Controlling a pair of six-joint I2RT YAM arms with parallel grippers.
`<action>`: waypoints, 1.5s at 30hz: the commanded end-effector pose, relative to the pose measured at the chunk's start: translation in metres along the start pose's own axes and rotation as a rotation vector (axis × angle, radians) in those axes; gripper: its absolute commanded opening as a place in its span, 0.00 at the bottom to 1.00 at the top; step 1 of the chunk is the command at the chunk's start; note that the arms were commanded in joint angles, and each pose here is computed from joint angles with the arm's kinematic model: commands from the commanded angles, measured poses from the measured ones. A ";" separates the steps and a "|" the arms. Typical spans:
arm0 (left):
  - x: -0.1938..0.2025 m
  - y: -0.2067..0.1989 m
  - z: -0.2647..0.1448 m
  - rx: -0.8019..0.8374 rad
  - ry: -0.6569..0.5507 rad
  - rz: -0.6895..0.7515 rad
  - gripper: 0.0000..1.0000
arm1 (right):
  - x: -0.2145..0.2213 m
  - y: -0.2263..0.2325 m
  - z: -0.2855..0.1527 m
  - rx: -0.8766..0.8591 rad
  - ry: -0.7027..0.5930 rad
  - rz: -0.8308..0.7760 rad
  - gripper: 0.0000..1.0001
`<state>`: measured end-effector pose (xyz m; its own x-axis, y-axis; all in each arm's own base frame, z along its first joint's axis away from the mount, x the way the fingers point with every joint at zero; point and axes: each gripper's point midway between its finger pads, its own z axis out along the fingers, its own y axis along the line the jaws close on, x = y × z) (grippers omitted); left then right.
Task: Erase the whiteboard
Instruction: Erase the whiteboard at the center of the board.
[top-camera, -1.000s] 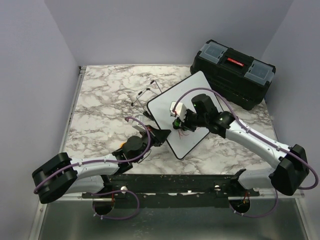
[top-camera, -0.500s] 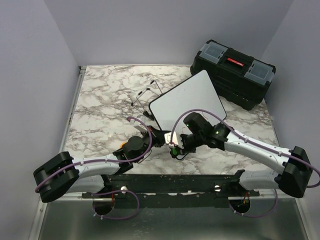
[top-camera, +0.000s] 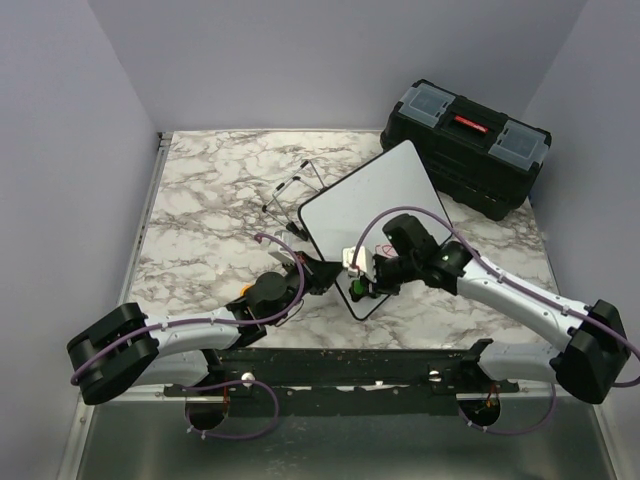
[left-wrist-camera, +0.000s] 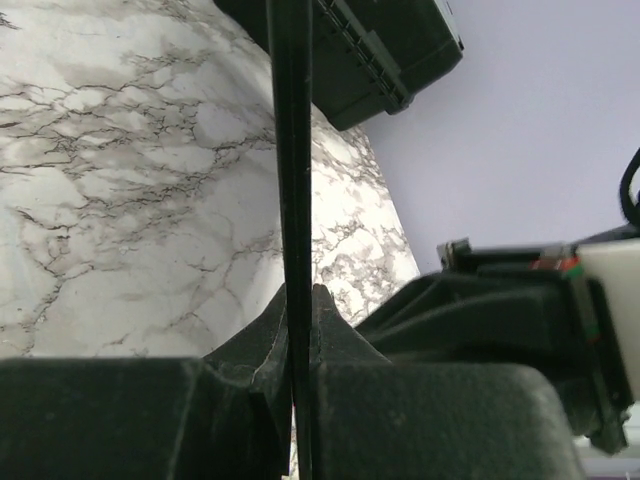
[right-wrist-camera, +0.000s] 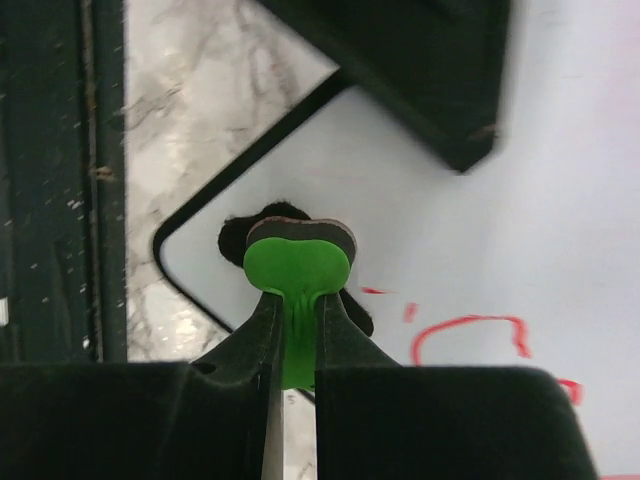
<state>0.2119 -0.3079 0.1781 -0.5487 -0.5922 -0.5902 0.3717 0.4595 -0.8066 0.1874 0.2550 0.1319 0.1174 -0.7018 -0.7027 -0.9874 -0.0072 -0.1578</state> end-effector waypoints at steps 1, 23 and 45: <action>-0.030 -0.082 -0.002 0.275 -0.066 -0.080 0.00 | 0.031 0.062 0.014 -0.224 0.048 -0.028 0.01; -0.031 -0.076 -0.007 0.264 -0.071 -0.077 0.00 | 0.018 0.039 -0.006 -0.060 -0.034 -0.086 0.01; -0.036 -0.079 -0.011 0.276 -0.081 -0.071 0.00 | 0.001 -0.041 -0.020 0.202 0.002 0.005 0.01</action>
<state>0.2100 -0.3093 0.1890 -0.5495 -0.6004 -0.5810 0.3914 0.4294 -0.8139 0.2106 0.2658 0.1648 0.1043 -0.6507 -0.7521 -0.9734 0.0884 -0.2115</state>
